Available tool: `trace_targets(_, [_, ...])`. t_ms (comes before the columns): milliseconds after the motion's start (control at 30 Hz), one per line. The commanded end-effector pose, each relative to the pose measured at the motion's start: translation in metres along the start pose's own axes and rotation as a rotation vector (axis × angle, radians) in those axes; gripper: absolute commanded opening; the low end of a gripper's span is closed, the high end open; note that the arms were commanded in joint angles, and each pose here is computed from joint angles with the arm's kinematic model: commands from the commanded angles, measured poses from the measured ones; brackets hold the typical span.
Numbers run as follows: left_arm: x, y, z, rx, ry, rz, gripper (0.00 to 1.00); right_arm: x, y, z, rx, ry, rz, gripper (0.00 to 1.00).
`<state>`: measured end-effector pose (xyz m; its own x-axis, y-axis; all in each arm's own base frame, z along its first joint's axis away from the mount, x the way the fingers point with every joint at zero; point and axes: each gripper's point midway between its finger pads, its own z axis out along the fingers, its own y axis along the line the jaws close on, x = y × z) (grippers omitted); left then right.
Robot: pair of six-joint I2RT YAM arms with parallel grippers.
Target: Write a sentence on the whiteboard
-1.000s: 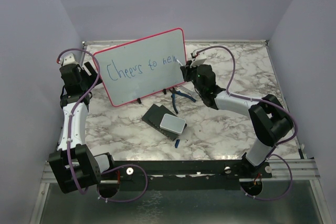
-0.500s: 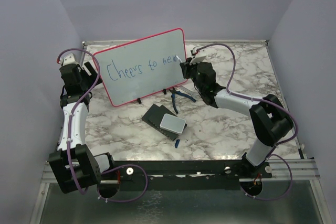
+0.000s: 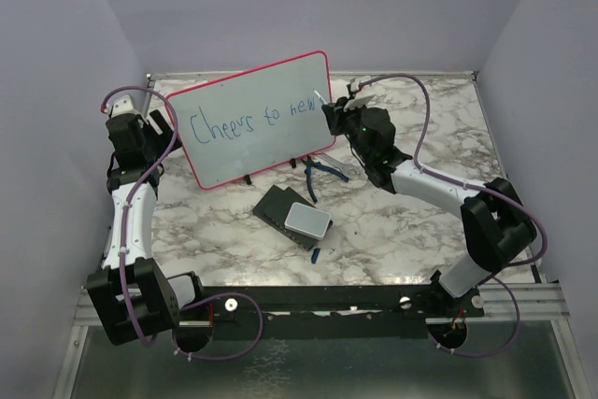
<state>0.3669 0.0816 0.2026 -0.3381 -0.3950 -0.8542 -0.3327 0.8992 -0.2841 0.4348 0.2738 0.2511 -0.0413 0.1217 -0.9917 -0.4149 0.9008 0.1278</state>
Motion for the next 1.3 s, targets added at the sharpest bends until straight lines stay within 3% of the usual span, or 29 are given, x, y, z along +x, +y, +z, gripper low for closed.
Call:
trace_targets(0, [-0.003,-0.004,-0.003,0.015,-0.019,0.007,0.8,-0.018,0.004,-0.015,-0.045,-0.029,-0.015,0.01])
trace_targets(400, [-0.001,-0.007,-0.004,0.028,-0.013,0.0,0.8,-0.02,0.04,-0.041,-0.163,0.015,0.004,0.01])
trace_targets(833, [-0.001,-0.008,-0.004,0.034,-0.012,0.0,0.8,0.054,0.153,-0.035,-0.458,0.164,0.004,0.01])
trace_targets(1267, [-0.002,-0.008,-0.004,0.036,-0.011,0.002,0.8,0.109,0.165,-0.016,-0.47,0.275,-0.011,0.01])
